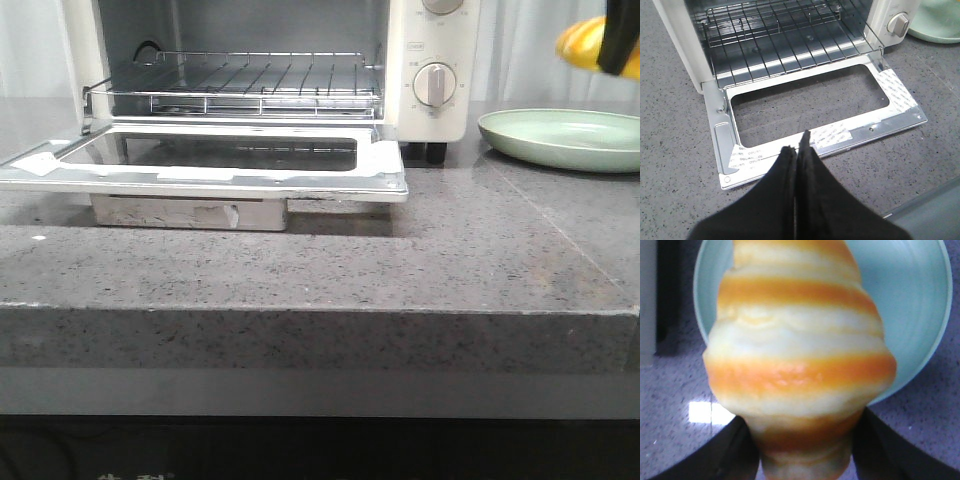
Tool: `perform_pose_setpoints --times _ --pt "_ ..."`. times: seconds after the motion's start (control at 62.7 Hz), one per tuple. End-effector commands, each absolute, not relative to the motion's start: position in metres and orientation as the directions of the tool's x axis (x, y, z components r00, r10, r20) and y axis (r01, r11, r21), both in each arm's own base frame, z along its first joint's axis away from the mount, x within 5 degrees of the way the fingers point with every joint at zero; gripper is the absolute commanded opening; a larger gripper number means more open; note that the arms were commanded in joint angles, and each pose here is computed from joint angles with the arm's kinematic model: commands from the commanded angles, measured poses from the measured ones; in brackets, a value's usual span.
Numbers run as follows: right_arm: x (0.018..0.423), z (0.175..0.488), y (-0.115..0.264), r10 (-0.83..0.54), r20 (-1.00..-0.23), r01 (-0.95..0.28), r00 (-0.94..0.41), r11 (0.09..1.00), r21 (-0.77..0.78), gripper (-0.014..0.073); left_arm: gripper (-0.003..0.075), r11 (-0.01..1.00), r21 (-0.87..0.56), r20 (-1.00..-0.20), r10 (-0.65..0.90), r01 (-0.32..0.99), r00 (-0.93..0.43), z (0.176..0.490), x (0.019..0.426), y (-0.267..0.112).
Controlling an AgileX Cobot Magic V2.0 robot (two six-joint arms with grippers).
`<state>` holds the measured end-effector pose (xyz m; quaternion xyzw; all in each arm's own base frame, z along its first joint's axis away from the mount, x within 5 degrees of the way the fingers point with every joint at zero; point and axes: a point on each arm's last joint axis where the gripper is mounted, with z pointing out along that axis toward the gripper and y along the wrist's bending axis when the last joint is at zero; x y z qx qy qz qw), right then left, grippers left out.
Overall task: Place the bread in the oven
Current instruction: 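Carry the croissant with the right gripper into the open oven over the rack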
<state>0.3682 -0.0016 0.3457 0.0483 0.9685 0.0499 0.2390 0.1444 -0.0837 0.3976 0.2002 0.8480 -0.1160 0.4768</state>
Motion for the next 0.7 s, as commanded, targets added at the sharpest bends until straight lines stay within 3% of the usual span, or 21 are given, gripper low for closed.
perform_pose_setpoints --times 0.0,0.223,0.399,0.686 --pt "0.335 0.38 0.007 0.103 -0.556 0.03 -0.825 0.99 0.138 0.0141 -0.0018 0.891 -0.015 -0.903 0.183 0.454 -0.389 0.413 0.143 -0.083" --pt "0.287 0.376 0.034 0.1 -0.529 -0.039 -0.843 0.969 0.245 0.0141 -0.0018 0.891 -0.015 -0.903 0.183 0.454 -0.389 0.413 0.143 -0.083" --pt "0.254 0.371 0.069 -0.018 -0.522 -0.178 -0.853 0.95 0.258 0.0141 -0.0018 0.891 -0.015 -0.903 0.183 0.454 -0.389 0.413 0.143 -0.083" --pt "0.233 0.371 0.133 -0.149 -0.552 -0.357 -0.821 0.888 0.291 0.0141 -0.0018 0.891 -0.015 -0.903 0.183 0.454 -0.389 0.413 0.143 -0.083"
